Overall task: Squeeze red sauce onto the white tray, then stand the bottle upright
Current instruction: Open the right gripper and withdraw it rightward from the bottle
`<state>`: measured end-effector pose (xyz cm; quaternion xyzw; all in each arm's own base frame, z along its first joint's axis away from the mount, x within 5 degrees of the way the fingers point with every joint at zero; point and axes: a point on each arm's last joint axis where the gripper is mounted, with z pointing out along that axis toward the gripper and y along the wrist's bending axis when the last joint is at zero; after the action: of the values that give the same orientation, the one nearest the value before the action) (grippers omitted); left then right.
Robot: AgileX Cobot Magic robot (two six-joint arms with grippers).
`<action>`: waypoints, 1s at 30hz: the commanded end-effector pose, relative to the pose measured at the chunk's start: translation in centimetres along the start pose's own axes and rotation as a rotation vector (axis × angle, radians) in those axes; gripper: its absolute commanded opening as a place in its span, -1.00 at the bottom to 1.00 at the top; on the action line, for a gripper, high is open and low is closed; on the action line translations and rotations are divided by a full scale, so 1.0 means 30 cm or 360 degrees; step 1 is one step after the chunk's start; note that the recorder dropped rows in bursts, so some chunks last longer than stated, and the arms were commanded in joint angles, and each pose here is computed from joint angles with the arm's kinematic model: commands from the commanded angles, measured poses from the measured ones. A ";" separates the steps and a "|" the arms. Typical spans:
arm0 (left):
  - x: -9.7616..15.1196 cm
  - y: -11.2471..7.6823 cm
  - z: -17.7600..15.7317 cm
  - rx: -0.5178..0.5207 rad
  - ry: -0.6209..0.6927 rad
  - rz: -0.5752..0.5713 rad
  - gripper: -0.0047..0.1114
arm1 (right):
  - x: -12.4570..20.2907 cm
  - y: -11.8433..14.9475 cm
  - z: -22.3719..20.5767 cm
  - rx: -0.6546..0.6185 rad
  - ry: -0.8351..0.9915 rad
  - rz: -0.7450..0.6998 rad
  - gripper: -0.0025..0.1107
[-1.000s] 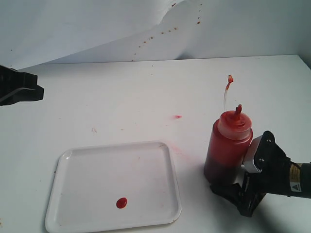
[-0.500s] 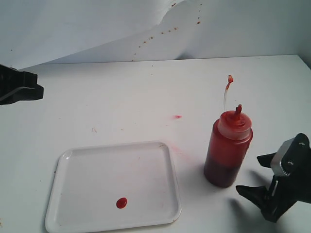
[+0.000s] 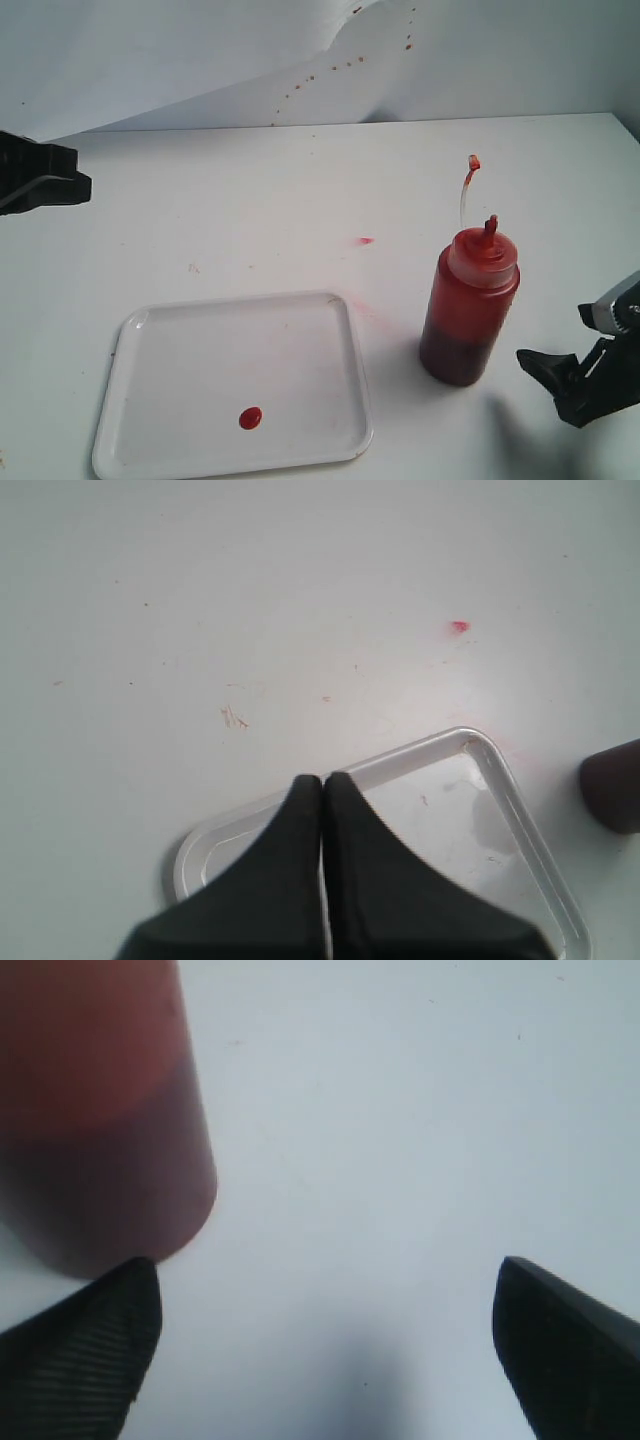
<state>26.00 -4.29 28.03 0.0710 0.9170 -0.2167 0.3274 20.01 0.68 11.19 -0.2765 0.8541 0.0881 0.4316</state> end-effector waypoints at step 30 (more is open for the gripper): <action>-0.014 0.086 0.092 -0.0203 -0.0063 -0.0083 -0.92 | -0.141 -0.218 0.032 0.0425 -0.0128 0.1004 -0.96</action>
<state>27.80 -3.45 26.88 0.0480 0.9171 -0.1723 0.3562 25.10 -2.26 13.90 0.0379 0.8702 0.1094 0.4789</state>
